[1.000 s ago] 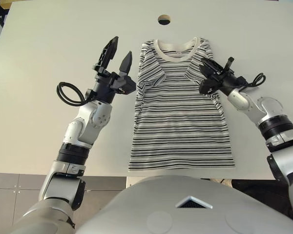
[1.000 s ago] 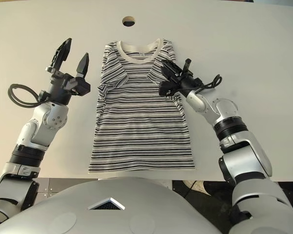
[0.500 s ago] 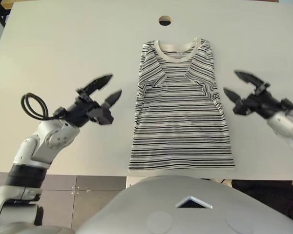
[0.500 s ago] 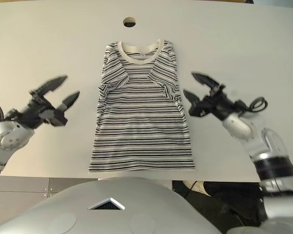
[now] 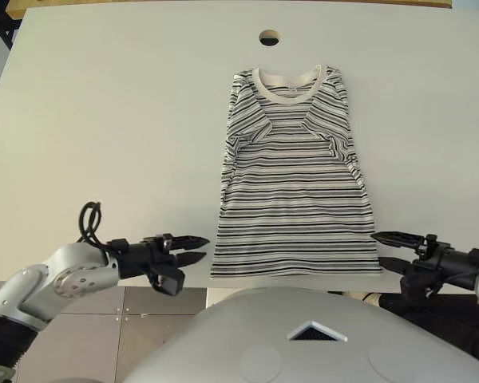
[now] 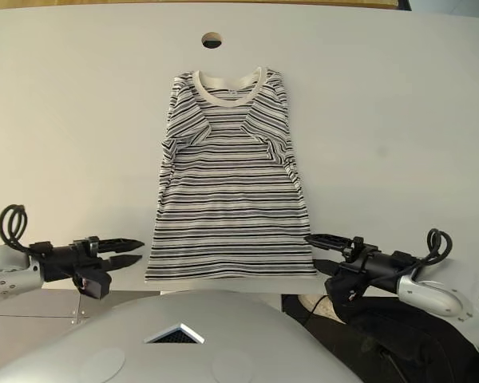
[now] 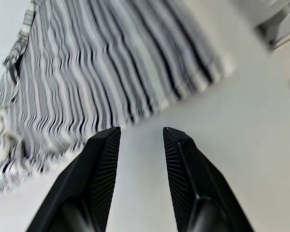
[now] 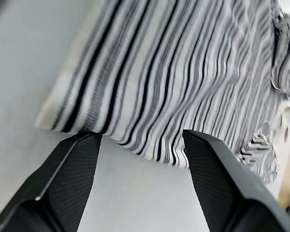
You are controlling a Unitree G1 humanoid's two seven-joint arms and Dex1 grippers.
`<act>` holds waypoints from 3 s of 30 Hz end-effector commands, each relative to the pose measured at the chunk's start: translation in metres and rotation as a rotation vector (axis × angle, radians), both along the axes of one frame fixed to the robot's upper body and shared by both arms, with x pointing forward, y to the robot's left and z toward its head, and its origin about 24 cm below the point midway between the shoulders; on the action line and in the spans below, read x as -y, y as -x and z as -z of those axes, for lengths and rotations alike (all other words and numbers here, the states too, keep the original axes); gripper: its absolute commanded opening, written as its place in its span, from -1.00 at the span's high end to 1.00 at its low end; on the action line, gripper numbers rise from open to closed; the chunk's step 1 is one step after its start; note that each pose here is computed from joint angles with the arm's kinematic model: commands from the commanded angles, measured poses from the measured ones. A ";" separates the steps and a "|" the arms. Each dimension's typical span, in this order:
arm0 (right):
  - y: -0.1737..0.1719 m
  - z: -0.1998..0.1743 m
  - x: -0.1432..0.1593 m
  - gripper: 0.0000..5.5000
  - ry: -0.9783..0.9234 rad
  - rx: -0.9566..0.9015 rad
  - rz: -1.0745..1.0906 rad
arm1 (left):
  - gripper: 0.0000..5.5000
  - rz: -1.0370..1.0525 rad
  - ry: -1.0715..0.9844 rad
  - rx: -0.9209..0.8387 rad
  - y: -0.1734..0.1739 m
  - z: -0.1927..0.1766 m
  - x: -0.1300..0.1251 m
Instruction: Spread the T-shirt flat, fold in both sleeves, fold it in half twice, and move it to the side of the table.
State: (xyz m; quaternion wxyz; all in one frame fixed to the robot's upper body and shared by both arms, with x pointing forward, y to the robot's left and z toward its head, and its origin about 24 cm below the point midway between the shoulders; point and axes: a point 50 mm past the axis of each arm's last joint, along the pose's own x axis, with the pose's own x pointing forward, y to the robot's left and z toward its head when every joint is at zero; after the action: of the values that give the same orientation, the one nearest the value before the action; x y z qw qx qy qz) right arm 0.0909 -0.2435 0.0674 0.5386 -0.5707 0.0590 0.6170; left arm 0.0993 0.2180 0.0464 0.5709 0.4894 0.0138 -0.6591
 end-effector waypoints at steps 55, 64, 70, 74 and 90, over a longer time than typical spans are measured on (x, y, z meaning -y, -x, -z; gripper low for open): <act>-0.211 0.015 -0.043 0.95 -0.655 0.621 0.787 | 0.96 -0.762 0.600 0.338 -0.199 0.011 0.041; -0.242 0.031 -0.059 0.84 -0.629 0.628 0.864 | 0.81 -0.881 0.442 0.345 -0.242 0.022 0.059; -0.254 0.035 -0.068 0.46 -0.589 0.577 0.863 | 0.48 -1.008 0.435 0.281 -0.242 0.032 0.051; -0.259 0.034 -0.067 0.21 -0.578 0.572 0.887 | 0.26 -1.094 0.457 0.248 -0.244 0.033 0.046; -0.213 0.007 -0.049 -0.19 -0.744 0.588 0.687 | -0.58 -1.385 0.783 0.036 -0.268 0.010 0.055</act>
State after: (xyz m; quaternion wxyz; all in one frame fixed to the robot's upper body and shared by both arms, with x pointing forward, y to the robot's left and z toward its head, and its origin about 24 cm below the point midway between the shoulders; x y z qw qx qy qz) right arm 0.3181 -0.1936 0.0621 0.8904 -0.4049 -0.1328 0.1599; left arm 0.3631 0.1461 0.0294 0.9778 0.1357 0.0762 -0.1406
